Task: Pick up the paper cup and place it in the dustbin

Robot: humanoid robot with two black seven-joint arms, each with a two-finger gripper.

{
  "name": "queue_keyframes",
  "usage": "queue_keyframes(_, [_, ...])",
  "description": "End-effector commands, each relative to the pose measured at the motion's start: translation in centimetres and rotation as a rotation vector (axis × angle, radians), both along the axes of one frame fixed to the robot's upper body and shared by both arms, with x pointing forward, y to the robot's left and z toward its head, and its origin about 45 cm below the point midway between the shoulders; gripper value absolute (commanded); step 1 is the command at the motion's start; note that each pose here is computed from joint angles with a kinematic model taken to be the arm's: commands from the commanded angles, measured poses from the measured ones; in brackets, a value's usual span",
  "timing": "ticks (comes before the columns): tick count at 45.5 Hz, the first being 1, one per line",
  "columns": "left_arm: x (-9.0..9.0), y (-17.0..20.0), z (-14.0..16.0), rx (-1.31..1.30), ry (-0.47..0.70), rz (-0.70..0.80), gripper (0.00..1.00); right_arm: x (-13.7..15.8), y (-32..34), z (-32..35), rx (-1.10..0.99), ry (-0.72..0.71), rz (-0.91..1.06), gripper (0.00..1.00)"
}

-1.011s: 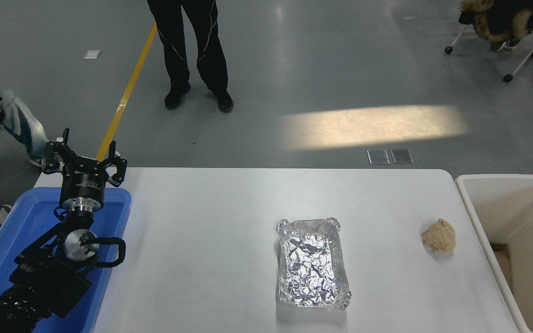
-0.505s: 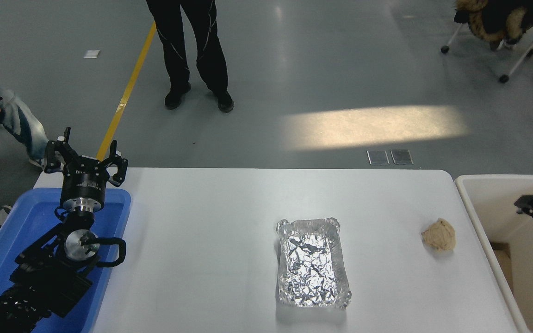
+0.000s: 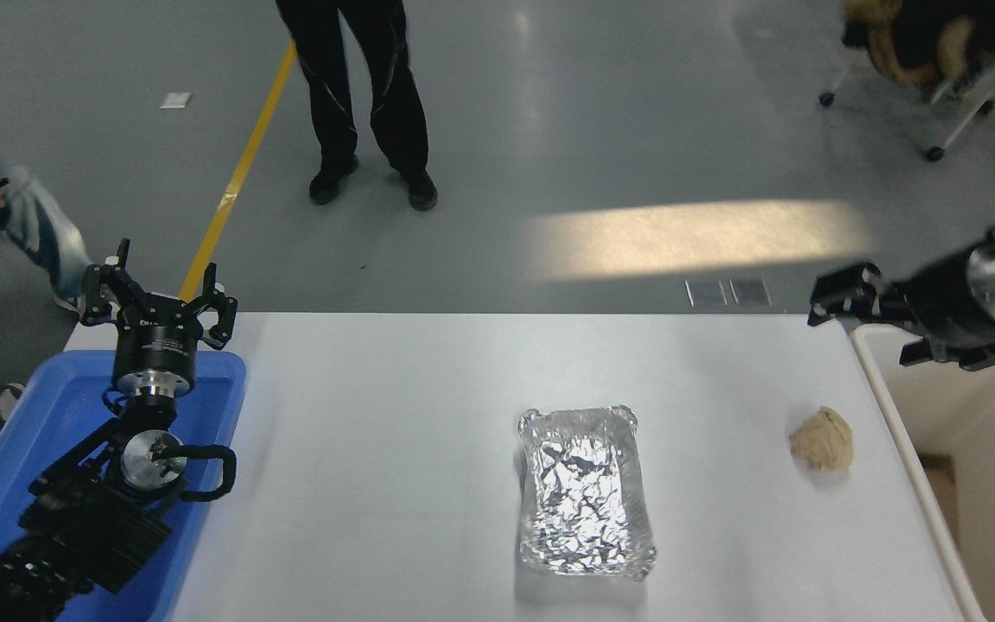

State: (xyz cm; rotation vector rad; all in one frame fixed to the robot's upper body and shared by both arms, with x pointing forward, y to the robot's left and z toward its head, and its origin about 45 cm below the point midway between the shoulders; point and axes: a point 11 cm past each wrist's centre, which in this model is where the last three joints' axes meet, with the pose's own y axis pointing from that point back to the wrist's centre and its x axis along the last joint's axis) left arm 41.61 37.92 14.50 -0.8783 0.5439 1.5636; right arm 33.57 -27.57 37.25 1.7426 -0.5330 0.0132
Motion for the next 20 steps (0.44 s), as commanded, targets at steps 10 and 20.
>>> queue_keyframes(10, [0.0,0.0,0.0,-0.001,0.001,0.001,0.99,-2.8,9.6,2.6,0.110,0.139,0.134,1.00])
queue_keyframes(20, [0.0,0.0,0.0,-0.001,0.000,0.000,0.99,-2.5,8.2,2.1,0.106,0.147,0.048,1.00])
